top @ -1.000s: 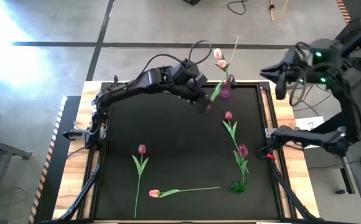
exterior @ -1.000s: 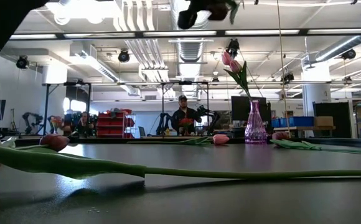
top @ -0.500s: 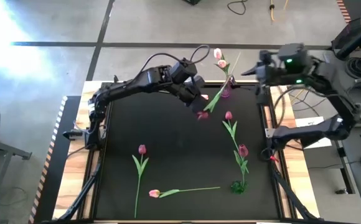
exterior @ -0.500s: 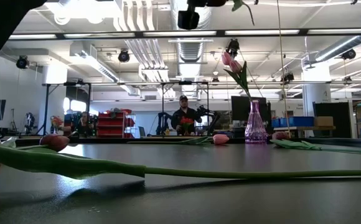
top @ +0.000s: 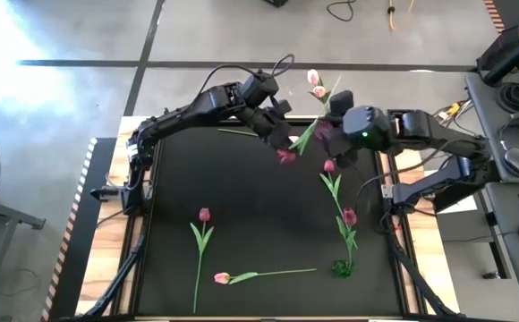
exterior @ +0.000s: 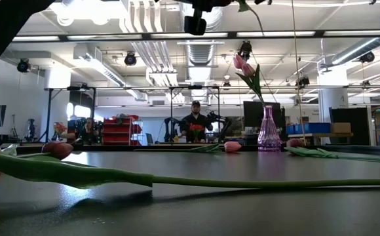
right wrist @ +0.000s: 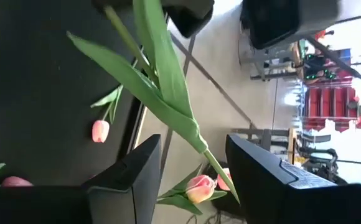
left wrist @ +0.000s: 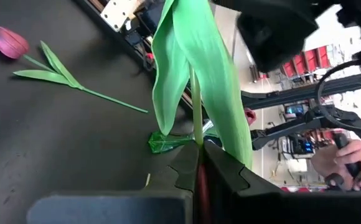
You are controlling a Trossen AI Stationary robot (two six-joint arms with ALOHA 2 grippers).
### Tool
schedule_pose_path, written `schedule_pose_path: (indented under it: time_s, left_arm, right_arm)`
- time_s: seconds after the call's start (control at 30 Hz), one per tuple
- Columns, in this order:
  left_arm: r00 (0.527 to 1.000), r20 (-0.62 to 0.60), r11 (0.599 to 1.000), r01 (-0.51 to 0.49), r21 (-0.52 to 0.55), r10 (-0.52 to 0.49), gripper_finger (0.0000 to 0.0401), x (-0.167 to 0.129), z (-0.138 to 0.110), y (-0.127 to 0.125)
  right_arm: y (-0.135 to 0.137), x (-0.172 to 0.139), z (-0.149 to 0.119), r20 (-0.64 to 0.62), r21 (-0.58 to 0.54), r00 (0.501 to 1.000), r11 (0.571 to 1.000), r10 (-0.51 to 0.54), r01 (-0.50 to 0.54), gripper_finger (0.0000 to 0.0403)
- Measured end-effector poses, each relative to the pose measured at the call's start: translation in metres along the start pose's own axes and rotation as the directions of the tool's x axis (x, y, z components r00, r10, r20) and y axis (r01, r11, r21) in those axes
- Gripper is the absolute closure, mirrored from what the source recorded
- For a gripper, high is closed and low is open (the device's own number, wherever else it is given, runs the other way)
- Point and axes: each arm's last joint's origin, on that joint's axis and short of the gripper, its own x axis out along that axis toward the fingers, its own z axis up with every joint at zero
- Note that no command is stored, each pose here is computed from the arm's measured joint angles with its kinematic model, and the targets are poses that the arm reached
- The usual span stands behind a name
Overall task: Sort flowers into vase by color
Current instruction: Put the bottom red tulip into the transparent green vase
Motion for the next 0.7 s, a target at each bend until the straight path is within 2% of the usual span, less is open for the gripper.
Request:
schedule_pose_path:
  time_s: [0.2, 0.37, 0.6, 0.7]
  left_arm:
    - [0.999, -0.022, 1.0, 0.029, -0.002, -0.029, 0.0401, -0.001, 0.0, 0.0]
    - [0.999, -0.021, 1.0, 0.029, 0.0, -0.029, 0.0401, -0.001, 0.0, 0.001]
    - [1.0, 0.012, 0.999, -0.015, 0.033, 0.014, 0.0385, -0.002, 0.002, 0.003]
    - [0.998, 0.035, 0.995, -0.048, 0.084, 0.045, 0.0362, -0.003, 0.003, 0.004]
  right_arm:
    - [0.003, 0.018, 0.01, -0.035, -0.015, 0.999, 1.0, 0.007, -0.007, 0.0253]
    - [0.005, 0.027, 0.015, -0.058, -0.028, 0.998, 1.0, 0.008, -0.01, 0.0291]
    - [0.003, 0.025, 0.016, -0.042, 0.042, 0.999, 0.999, -0.013, 0.015, 0.0378]
    - [0.001, 0.018, 0.013, -0.031, 0.111, 0.999, 0.993, -0.023, 0.026, 0.0385]
